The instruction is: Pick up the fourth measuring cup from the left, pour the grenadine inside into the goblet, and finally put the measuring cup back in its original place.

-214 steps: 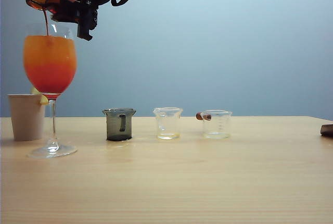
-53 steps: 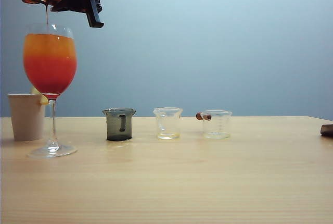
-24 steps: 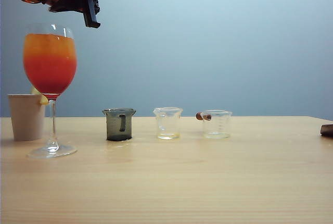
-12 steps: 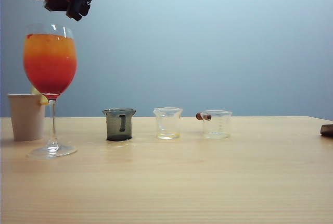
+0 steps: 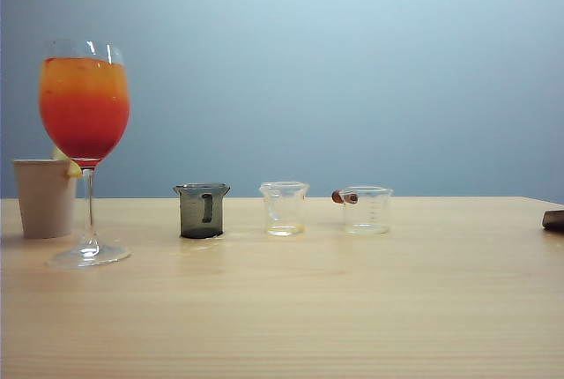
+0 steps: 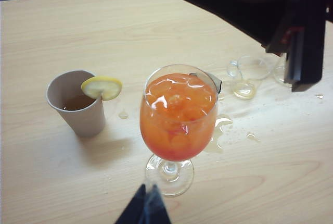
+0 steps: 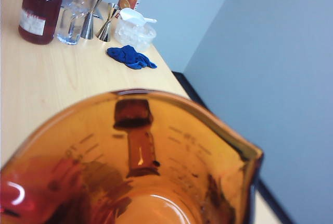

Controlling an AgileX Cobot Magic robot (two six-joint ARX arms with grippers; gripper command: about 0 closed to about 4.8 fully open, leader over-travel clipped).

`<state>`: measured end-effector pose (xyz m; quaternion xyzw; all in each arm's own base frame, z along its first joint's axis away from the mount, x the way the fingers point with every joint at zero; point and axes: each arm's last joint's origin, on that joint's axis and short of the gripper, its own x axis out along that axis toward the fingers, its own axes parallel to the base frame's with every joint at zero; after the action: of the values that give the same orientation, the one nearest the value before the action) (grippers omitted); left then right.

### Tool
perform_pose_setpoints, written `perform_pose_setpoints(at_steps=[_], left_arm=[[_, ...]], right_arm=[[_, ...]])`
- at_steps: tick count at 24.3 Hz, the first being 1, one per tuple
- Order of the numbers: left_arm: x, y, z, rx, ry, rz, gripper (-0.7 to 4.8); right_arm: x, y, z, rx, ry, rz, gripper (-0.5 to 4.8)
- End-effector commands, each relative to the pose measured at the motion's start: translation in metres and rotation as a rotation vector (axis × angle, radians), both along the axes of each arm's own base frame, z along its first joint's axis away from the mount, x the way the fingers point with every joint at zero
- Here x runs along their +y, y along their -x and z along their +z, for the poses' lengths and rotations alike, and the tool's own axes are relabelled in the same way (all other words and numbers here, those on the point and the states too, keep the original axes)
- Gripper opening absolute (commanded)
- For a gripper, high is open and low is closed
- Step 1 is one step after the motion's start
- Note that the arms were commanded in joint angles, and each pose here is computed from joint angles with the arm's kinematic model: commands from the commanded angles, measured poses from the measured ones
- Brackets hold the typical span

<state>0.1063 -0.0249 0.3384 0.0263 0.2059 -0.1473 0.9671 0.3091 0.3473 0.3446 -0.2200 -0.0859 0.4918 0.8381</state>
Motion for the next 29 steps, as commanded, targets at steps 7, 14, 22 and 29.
perform_pose_setpoints(at_steps=[7,14,22,29], left_arm=[[-0.002,-0.001,0.007,-0.048,0.058,-0.031,-0.05],[-0.001,0.002,0.016,-0.078,0.09,-0.034,-0.05],[-0.012,0.0,0.042,-0.119,0.161,-0.113,-0.05],[-0.061,-0.015,0.041,-0.107,0.147,-0.312,-0.05]], right_arm=[[-0.046,-0.01,0.039,0.286,-0.225,0.037,0.62],[-0.107,-0.011,0.042,0.324,-0.231,-0.086,0.48],[-0.184,0.029,-0.004,0.331,-0.317,-0.387,0.49],[-0.238,0.074,-0.04,0.288,-0.332,-0.784,0.49]])
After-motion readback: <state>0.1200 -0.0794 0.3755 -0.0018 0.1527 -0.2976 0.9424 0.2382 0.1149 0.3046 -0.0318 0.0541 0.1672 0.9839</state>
